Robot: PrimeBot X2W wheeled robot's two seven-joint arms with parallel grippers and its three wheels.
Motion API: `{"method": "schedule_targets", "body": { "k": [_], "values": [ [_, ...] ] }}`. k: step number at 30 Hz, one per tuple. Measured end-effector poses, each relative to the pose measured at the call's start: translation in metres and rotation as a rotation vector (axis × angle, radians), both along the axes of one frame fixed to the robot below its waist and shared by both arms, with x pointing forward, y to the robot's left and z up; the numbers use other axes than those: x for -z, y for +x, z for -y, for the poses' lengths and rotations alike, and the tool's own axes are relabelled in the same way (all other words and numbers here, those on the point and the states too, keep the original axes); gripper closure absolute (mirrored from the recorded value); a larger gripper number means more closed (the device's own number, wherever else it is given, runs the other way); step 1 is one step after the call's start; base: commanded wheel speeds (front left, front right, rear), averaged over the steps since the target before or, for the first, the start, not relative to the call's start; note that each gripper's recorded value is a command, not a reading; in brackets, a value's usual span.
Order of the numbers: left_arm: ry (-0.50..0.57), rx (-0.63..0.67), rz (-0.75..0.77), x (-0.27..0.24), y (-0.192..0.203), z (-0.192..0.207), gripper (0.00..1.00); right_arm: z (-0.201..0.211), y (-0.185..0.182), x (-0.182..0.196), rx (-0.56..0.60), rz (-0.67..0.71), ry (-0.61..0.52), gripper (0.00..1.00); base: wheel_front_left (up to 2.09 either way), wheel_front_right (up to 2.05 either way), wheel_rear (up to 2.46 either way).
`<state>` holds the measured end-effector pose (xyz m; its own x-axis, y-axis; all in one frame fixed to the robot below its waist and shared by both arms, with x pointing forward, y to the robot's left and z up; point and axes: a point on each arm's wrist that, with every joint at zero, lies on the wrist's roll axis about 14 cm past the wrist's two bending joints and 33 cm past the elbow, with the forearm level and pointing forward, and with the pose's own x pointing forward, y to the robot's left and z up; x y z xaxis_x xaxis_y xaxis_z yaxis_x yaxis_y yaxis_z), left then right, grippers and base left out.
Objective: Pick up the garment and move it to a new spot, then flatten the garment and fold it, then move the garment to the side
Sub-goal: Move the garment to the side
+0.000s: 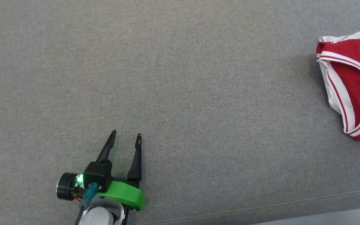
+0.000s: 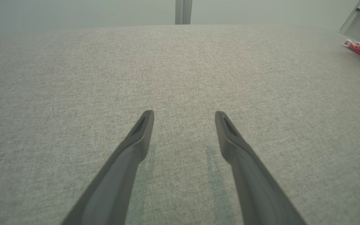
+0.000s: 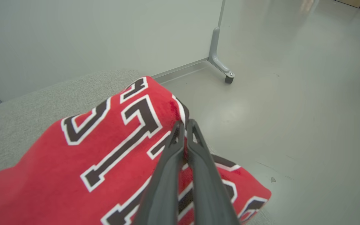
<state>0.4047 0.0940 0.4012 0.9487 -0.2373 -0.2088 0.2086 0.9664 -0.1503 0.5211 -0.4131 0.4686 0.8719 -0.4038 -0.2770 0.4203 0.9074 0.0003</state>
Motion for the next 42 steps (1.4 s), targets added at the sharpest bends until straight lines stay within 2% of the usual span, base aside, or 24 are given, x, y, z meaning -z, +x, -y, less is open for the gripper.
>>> {"method": "schedule_targets", "body": {
  "k": [1, 9, 17, 24, 30, 37, 42],
  "values": [
    [0.0, 0.0, -0.003, 0.001, 0.0, 0.0, 0.0, 0.001, 0.0, 0.002, 0.005, -0.001, 0.004, 0.0, 0.0, 0.0, 0.0],
    [-0.002, 0.016, 0.001, 0.0, 0.001, 0.006, 0.0, 0.016, -0.021, 0.006, 0.043, -0.035, -0.017, 0.0, 0.0, 0.0, 0.0],
    [-0.008, 0.03, 0.03, -0.01, 0.003, 0.011, 0.0, 0.002, -0.022, -0.004, 0.008, 0.002, -0.04, 0.0, 0.0, 0.0, 0.0],
    [-0.03, 0.019, 0.101, -0.037, 0.007, 0.012, 0.0, -0.032, -0.012, -0.045, -0.098, 0.123, -0.099, 0.0, 0.0, 0.0, 0.0],
    [-0.082, -0.017, 0.181, -0.07, 0.009, 0.006, 0.0, -0.075, -0.018, -0.07, -0.223, 0.219, -0.136, 0.0, 0.0, 0.0, 0.0],
    [-0.126, -0.085, 0.21, -0.088, -0.004, -0.009, 0.0, -0.129, -0.046, -0.093, -0.38, 0.334, -0.137, 0.0, 0.0, 0.0, 0.0],
    [-0.119, -0.146, 0.212, -0.091, -0.019, -0.023, 0.0, -0.16, -0.073, -0.101, -0.441, 0.42, -0.076, 0.0, 0.0, 0.0, 0.0]
  ]
}}
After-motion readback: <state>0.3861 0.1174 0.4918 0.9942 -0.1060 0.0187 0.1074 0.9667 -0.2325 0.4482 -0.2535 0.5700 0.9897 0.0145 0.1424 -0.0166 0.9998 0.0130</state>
